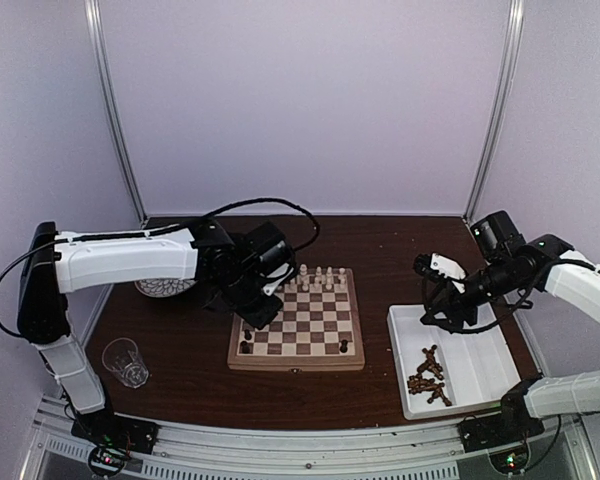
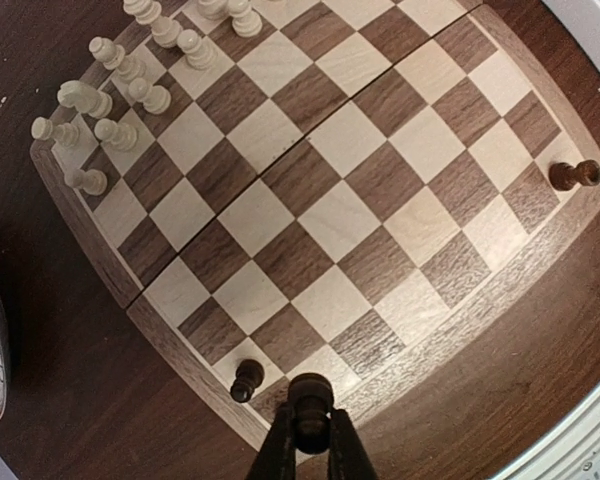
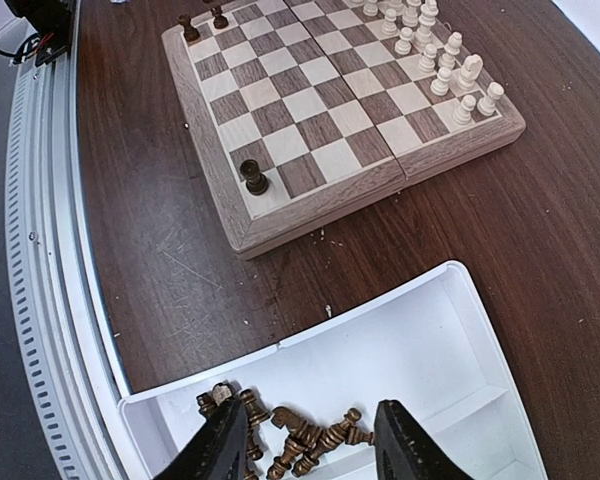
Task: Set up the chess pieces on the board
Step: Place the pawn at g7.
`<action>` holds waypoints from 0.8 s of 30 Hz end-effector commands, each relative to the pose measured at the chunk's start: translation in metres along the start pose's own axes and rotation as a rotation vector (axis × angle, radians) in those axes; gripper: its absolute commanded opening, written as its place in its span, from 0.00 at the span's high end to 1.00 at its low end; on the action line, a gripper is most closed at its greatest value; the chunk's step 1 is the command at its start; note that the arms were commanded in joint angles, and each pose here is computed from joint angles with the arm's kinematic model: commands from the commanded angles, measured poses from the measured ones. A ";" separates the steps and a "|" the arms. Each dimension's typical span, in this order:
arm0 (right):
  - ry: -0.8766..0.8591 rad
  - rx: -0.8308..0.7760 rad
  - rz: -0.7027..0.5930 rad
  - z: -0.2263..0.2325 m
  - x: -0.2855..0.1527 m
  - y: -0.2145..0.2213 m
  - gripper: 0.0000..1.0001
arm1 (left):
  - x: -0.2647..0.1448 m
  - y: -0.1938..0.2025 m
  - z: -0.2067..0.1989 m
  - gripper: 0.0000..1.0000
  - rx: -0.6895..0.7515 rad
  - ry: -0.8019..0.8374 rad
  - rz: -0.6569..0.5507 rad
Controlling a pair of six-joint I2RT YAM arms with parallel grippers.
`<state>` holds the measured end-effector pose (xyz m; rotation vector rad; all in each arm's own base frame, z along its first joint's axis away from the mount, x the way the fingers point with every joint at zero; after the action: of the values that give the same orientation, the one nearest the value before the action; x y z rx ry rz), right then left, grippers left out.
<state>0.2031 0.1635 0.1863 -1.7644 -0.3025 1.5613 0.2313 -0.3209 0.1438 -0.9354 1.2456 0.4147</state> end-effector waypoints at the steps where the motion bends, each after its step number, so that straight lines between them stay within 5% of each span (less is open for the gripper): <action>1: 0.014 -0.009 -0.003 -0.003 0.001 0.001 0.53 | 0.014 0.002 0.007 0.98 0.046 -0.064 0.015; 24: -0.005 0.003 0.005 -0.003 0.006 0.002 0.53 | 0.058 0.021 0.010 0.98 -0.072 0.035 0.061</action>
<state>0.2053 0.1645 0.1829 -1.7615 -0.2978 1.5713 0.2332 -0.3076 0.0872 -0.9179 1.3003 0.5055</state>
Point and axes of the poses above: each gripper's point midway between its finger pads, its own x axis out along the fingers, its own z axis along the line the jaws close on, y = z × x, the point moved 2 cm from there along -x, back along the fingers, and after that the axes turned 3 degrees about -x, right-handed, at the moved point
